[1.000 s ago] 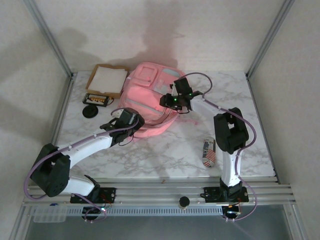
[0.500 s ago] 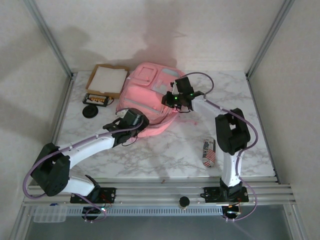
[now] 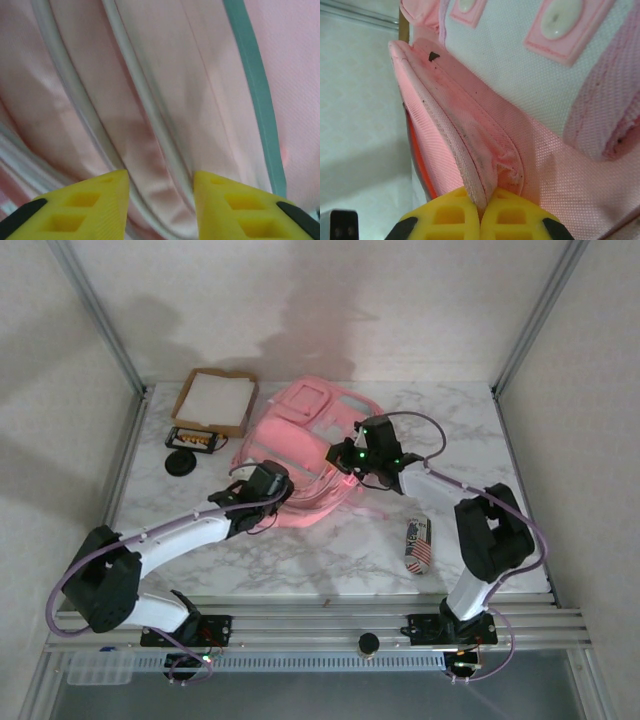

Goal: Pack books, pencil case, and school supplies into a backpack

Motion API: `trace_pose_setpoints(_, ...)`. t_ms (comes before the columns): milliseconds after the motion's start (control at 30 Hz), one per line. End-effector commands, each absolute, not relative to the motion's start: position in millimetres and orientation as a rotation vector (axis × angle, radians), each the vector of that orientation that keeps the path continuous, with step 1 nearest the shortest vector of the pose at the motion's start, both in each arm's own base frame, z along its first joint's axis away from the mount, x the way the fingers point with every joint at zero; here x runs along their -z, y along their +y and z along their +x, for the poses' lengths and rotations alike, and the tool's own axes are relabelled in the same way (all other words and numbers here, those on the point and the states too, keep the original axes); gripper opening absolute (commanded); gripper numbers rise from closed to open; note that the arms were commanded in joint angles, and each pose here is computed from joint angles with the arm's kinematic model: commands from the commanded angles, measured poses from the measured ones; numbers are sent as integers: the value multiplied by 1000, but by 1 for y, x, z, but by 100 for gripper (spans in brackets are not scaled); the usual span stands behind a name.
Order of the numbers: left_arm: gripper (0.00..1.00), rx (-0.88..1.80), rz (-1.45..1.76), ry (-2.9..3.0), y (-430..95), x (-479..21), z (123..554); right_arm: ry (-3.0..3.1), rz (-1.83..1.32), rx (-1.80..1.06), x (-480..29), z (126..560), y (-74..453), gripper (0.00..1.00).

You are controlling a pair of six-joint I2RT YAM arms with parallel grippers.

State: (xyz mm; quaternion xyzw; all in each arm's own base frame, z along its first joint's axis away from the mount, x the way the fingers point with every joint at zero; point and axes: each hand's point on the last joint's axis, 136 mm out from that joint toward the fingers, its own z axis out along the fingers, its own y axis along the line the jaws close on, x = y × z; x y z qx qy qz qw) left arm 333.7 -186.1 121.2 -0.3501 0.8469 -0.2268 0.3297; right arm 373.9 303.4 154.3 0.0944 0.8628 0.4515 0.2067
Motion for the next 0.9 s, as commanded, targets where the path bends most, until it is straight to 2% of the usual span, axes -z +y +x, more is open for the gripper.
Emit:
trace_pose_setpoints(0, 34, 513, -876, 2145, -164, -120, 357, 2214, 285, -1367, -204, 371, 310, 0)
trace_pose_setpoints(167, 28, 485, -801, 2117, -163, -131, 396, 2204, 308, -1426, -209, 353, 336, 0)
trace_pose_setpoints(400, 27, 550, -577, 2052, -170, -170, 431, 2133, 413, -1491, -213, 350, 359, 0)
trace_pose_setpoints(467, 35, 510, -537, 2039, -160, -178, 424, 2124, 432, -1487, -213, 355, 359, 0)
trace_pose_setpoints(567, 57, 526, -532, 2105, -151, -174, 398, 2131, 439, -1445, -213, 361, 357, 0)
trace_pose_setpoints(600, 59, 534, -566, 2147, -148, -172, 385, 2140, 436, -1451, -211, 362, 358, 0)
trace_pose_setpoints(700, 62, 643, -673, 2193, -157, -176, 346, 2173, 426, -1463, -207, 361, 359, 0)
trace_pose_setpoints(867, 60, 900, -856, 2198, -199, -176, 301, 2200, 394, -1477, -207, 359, 363, 0)
